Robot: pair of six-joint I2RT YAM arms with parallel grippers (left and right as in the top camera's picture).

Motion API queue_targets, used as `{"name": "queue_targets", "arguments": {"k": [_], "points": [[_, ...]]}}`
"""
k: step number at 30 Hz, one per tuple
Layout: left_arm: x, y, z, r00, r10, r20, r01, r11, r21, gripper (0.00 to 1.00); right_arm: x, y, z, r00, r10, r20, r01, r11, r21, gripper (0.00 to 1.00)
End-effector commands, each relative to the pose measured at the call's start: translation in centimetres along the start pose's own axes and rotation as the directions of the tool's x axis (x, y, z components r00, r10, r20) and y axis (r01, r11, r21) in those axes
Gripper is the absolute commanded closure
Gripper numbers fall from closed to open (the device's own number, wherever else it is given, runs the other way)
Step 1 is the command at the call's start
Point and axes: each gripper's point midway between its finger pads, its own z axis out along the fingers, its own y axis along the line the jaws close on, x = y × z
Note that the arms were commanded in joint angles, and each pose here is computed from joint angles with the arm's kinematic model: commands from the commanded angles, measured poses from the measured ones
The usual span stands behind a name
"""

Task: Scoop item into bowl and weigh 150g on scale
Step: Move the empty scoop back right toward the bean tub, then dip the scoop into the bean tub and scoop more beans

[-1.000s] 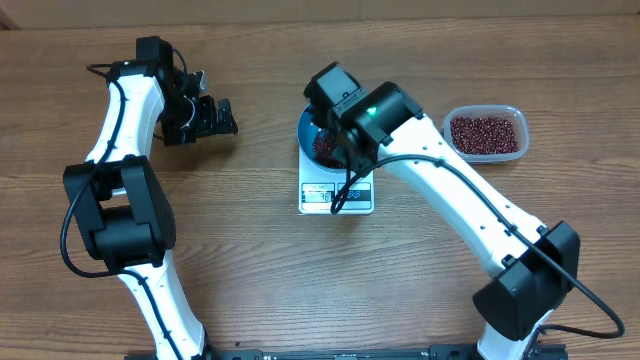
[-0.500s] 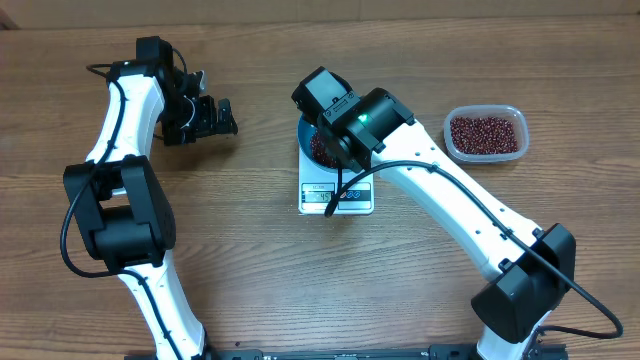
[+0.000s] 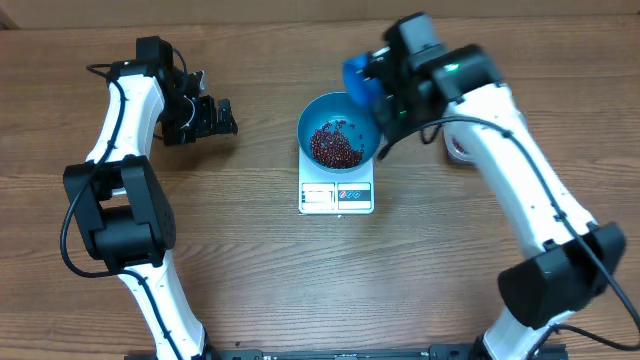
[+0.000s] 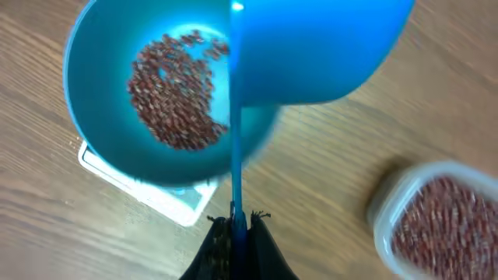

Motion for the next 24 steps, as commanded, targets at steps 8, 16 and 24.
{"name": "queue_targets", "arguments": {"k": [8,16,24], "points": [[-0.1,-0.2,0.3,1.000,0.022,-0.002,-0.022,1.000,-0.001,0.01,6.4,-10.4,-2.8,0.955,0.282,-0.090,-0.266,0.950,0.161,0.96],[-0.1,-0.2,0.3,1.000,0.022,-0.002,-0.022,1.000,-0.001,0.00,10.4,-13.7,0.7,0.895,0.421,-0.147,-0.357,0.873,0.331,0.96],[-0.1,-0.2,0.3,1.000,0.022,-0.002,-0.022,1.000,-0.001,0.01,12.2,-16.1,1.8,0.896,0.412,-0.167,-0.312,0.851,0.422,0.96]]}}
